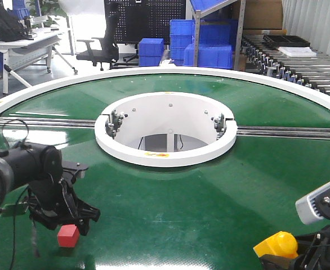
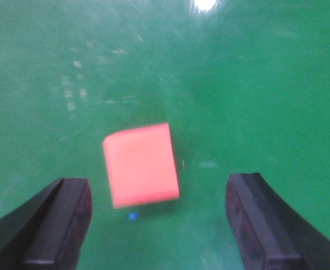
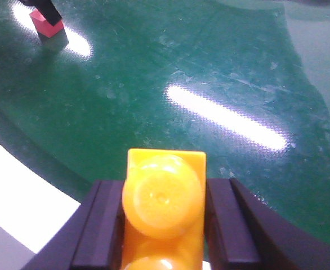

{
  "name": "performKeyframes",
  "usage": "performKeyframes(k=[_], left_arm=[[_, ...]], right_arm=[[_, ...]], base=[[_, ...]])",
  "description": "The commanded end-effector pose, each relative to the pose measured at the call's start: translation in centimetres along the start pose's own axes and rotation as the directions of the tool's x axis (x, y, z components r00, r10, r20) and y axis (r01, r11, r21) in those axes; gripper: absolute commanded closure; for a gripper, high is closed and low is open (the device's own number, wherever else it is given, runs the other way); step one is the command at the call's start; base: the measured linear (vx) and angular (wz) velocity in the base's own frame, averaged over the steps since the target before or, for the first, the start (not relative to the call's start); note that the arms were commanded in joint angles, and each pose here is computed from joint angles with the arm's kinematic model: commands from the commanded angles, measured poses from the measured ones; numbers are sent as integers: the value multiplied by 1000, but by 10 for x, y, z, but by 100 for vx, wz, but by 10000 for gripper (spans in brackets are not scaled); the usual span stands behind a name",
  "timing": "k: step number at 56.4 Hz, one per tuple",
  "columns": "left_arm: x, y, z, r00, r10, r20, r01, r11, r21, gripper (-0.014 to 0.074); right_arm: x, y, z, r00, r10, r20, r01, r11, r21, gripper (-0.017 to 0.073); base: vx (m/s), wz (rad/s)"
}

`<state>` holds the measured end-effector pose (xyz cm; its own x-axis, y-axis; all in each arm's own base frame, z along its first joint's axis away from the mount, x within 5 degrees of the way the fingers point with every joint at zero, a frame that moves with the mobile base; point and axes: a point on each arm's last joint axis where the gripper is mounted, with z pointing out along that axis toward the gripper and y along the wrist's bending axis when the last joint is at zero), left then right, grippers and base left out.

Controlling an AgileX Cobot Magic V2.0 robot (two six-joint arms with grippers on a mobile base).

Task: Pick red and yellow blocks into blue bin
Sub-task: 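Lower the left gripper onto the red cube and close on it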

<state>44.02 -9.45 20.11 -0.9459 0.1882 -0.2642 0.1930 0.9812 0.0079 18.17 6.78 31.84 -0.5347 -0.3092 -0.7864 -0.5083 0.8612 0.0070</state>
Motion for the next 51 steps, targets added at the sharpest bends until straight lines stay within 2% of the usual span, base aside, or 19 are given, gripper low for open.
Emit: performKeyframes(k=[1,6,31,51], left_arm=[[-11,7,-26,994,-56,92,55,998,9,1],[-10,9,-19,995,-70,74,68,997,23,1],[-11,8,-3,996,-67,61,66,998,22,9],[-12,8,-9,995,-66,73,65,998,23,217]], right_arm=[[-13,-1,-9,995,-8,98,6,1000,28,303],[-13,-1,-9,995,-8,98,6,1000,28,303],[-13,-1,-9,995,-8,98,6,1000,28,303],[-13,-1,-9,995,-8,98,6,1000,28,303]], base=[[0,0],[0,0],[0,0],[0,0]])
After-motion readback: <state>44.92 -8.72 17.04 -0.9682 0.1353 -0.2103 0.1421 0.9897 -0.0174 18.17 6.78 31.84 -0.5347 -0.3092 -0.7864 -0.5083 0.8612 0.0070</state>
